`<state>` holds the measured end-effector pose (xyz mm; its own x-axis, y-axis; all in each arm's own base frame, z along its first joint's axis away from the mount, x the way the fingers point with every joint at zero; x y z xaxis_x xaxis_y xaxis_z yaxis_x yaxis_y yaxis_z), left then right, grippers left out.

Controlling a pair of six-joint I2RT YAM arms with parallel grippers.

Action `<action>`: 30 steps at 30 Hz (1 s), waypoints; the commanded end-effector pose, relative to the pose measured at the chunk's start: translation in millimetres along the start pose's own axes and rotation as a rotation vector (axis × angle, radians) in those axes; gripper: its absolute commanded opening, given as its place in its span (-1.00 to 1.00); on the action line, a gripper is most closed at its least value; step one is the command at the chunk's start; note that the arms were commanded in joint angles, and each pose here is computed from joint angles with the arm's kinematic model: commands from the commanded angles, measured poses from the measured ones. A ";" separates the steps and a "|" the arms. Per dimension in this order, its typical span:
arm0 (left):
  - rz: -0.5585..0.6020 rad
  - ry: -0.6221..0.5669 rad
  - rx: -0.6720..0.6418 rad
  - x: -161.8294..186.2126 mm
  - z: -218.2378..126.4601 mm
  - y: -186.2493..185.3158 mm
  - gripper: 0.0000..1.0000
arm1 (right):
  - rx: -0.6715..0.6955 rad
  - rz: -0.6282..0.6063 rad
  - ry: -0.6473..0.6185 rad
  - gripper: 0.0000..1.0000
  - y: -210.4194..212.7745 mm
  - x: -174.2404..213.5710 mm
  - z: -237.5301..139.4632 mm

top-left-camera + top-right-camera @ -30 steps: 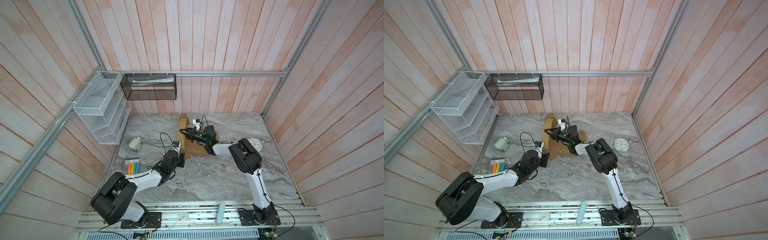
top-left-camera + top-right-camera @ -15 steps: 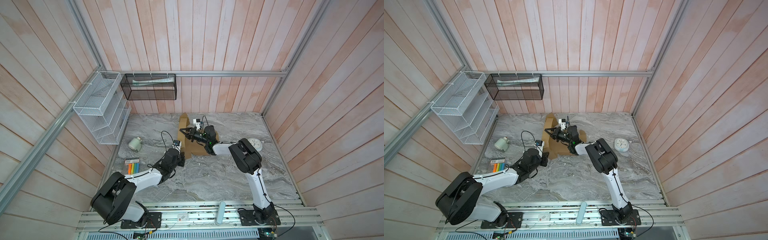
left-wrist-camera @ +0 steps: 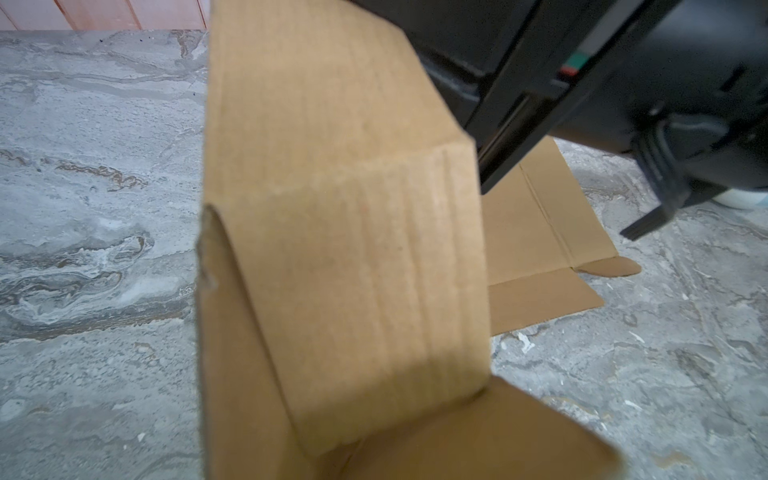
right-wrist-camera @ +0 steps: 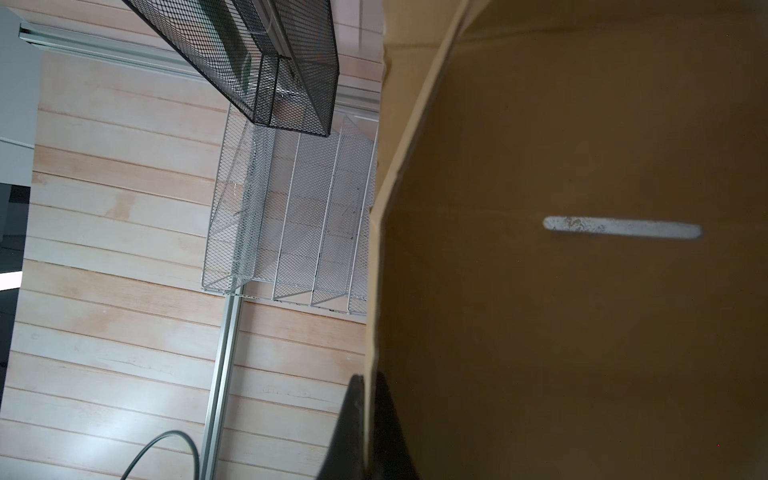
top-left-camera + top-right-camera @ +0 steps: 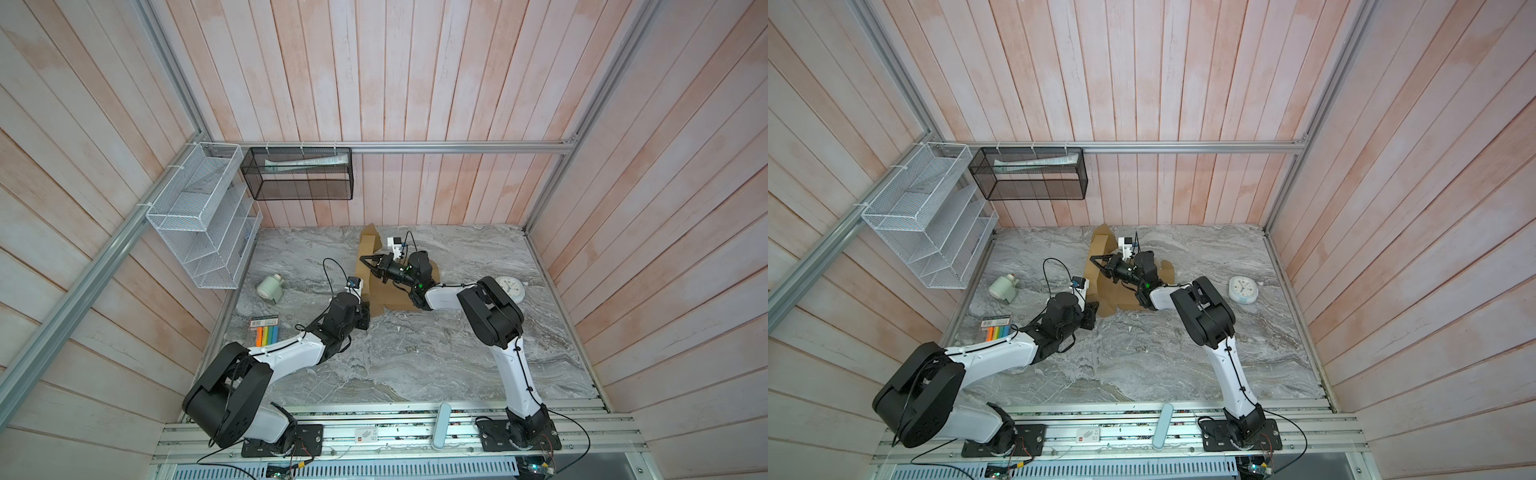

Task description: Fold the paper box

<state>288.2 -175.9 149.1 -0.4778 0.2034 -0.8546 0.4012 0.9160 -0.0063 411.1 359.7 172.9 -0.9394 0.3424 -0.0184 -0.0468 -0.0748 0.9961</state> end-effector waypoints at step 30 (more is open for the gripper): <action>-0.115 -0.310 -0.038 -72.7 -11.1 21.0 -0.05 | 0.045 0.023 0.072 -1.00 -10.9 29.9 10.8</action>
<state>299.6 -169.6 159.4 -0.4548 0.1464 -0.8785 0.3807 0.9237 -0.0432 410.5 366.1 177.4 -0.9267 0.3754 -0.0163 -0.0524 -0.0863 0.9949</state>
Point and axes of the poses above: each gripper's point midway between its finger pads, its own z axis out along the fingers, its own y axis along the line the jaws close on, x = y × z, the point moved 8 cm from there along -z, back along the fingers, and after that the axes turned 9 degrees about z, right-handed, at the moved point
